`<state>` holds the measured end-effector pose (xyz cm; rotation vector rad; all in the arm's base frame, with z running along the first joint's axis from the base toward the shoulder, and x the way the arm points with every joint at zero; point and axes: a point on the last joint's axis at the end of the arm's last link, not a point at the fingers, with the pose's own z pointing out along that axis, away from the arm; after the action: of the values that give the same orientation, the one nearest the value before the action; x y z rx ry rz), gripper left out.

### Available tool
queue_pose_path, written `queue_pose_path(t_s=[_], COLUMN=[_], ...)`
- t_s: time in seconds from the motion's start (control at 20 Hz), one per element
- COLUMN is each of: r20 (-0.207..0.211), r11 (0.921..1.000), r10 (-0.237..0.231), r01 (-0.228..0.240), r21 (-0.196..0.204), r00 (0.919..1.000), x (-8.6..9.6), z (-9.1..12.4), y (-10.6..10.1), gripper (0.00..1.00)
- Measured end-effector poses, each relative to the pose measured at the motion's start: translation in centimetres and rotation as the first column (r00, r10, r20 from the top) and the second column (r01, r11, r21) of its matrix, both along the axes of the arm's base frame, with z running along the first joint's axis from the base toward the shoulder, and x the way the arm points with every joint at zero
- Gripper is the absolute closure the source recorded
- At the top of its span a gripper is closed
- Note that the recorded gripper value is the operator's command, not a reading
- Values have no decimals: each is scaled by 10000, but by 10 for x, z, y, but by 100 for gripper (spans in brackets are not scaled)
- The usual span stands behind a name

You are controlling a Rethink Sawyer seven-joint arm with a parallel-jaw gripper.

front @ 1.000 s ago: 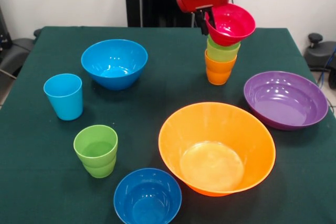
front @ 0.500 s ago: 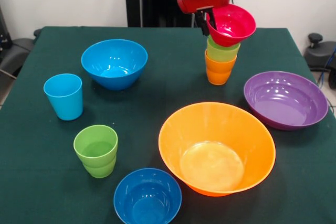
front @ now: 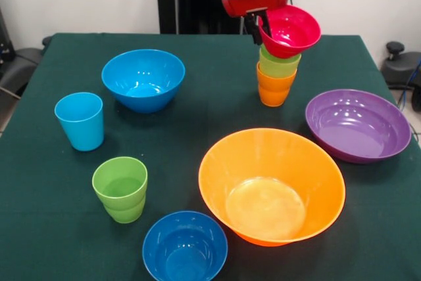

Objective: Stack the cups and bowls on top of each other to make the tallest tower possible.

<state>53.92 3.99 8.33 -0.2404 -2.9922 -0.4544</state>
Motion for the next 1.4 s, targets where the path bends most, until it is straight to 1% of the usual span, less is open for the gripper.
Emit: queue_pose_path(t_s=[0.35, 0.8, 1.4], r20=[11, -64, -400], r11=[10000, 10000, 9996], r10=[8, 46, 265], r01=[-7, -46, -262], r21=[-19, -8, 71], r00=[10000, 10000, 9988], x=[0, -5, -26], z=[1, 1, -1], y=[0, 0, 7], gripper=[100, 100, 100])
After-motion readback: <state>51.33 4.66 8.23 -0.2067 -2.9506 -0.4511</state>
